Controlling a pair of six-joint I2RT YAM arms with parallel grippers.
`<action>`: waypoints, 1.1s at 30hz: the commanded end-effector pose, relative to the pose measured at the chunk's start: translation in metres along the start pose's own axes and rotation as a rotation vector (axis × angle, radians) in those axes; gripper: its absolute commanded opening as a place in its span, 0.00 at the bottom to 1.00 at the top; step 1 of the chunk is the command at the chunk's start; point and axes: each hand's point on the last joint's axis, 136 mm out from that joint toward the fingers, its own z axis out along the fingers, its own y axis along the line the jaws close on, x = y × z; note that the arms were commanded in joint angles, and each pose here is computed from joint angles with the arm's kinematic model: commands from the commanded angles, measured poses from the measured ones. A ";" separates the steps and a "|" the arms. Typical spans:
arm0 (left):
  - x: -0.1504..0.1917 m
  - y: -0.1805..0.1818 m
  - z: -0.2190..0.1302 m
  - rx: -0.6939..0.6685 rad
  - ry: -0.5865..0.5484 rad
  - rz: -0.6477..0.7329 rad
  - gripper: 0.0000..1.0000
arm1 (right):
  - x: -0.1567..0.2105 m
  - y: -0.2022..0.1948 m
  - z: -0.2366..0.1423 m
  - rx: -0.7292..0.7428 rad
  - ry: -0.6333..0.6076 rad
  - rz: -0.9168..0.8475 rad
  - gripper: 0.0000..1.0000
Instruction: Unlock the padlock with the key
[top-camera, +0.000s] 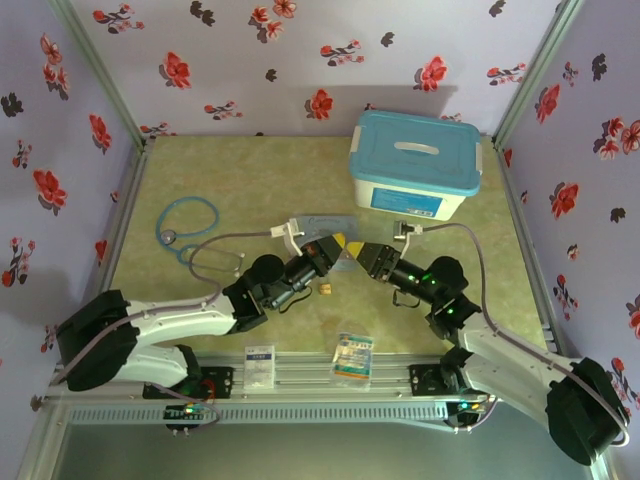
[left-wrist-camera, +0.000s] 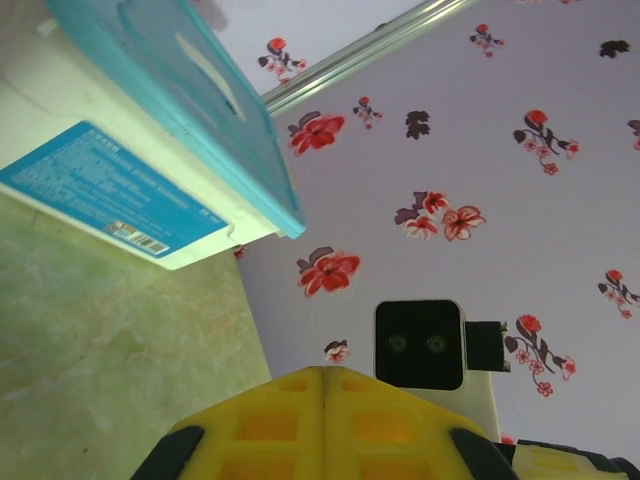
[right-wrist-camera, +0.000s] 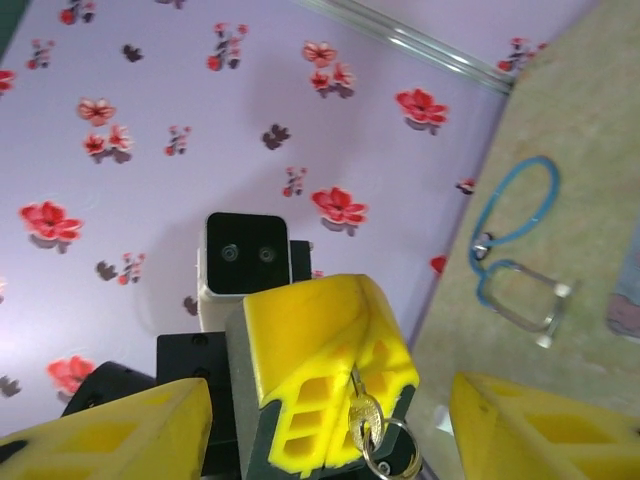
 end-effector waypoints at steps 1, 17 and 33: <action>-0.018 -0.032 -0.002 0.084 -0.040 0.056 0.00 | -0.003 0.029 -0.003 -0.111 -0.005 -0.048 0.61; -0.026 -0.054 -0.001 0.175 -0.066 0.009 0.00 | 0.010 0.049 0.012 -0.229 0.053 -0.063 0.45; -0.021 -0.046 0.001 0.166 -0.059 -0.018 0.00 | 0.006 0.046 0.006 -0.208 0.010 -0.087 0.08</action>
